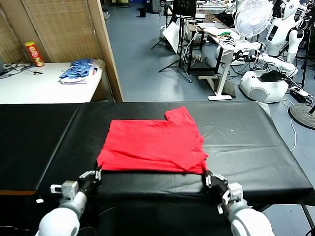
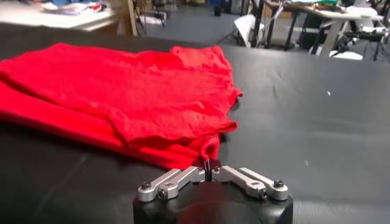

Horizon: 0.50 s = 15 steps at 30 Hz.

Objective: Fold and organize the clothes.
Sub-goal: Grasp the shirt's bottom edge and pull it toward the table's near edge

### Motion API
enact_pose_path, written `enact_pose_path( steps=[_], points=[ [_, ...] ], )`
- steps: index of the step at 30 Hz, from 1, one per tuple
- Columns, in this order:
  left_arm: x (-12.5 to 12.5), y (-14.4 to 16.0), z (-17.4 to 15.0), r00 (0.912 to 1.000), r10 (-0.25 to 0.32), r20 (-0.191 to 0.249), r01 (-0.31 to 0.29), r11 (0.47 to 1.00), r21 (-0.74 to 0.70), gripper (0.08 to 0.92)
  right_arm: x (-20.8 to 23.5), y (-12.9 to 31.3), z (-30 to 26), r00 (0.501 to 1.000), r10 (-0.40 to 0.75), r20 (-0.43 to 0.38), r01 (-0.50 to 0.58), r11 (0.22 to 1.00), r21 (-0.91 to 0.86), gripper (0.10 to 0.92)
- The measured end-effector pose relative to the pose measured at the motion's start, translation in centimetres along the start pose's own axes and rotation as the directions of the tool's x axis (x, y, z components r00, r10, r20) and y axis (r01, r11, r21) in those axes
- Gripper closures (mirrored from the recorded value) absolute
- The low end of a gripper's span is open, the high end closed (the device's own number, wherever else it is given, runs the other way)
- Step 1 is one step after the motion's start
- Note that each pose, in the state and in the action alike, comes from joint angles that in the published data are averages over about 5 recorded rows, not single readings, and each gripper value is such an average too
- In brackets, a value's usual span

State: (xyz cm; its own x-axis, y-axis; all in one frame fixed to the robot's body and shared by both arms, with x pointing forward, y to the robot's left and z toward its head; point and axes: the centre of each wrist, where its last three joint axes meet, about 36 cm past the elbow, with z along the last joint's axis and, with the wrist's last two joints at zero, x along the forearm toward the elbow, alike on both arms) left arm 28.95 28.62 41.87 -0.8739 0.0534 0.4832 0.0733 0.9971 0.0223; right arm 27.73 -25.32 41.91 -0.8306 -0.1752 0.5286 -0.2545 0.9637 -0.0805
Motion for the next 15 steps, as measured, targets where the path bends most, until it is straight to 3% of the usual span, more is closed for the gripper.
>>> enact_pose_path(
  steps=[3,8,15],
  points=[
    [1.4,-0.3,0.7,0.9997,-0.001,-0.026,0.001,1.000,-0.005,0.871,0.6,0.0,0.0,1.000,-0.011,-0.007,0.011,1.000,0.004,0.846],
    [3.0,-0.6,1.1,0.9983,-0.007,-0.058,0.007,1.000,0.000,0.831,1.8,-0.1,-0.6,1.000,-0.019,-0.010,0.019,1.000,0.001,0.597],
    [4.7,-0.6,0.3,0.9967,-0.025,-0.077,0.024,1.000,-0.011,0.476,3.6,-0.9,-2.9,0.999,-0.022,0.034,0.023,0.999,-0.028,0.272]
  ],
)
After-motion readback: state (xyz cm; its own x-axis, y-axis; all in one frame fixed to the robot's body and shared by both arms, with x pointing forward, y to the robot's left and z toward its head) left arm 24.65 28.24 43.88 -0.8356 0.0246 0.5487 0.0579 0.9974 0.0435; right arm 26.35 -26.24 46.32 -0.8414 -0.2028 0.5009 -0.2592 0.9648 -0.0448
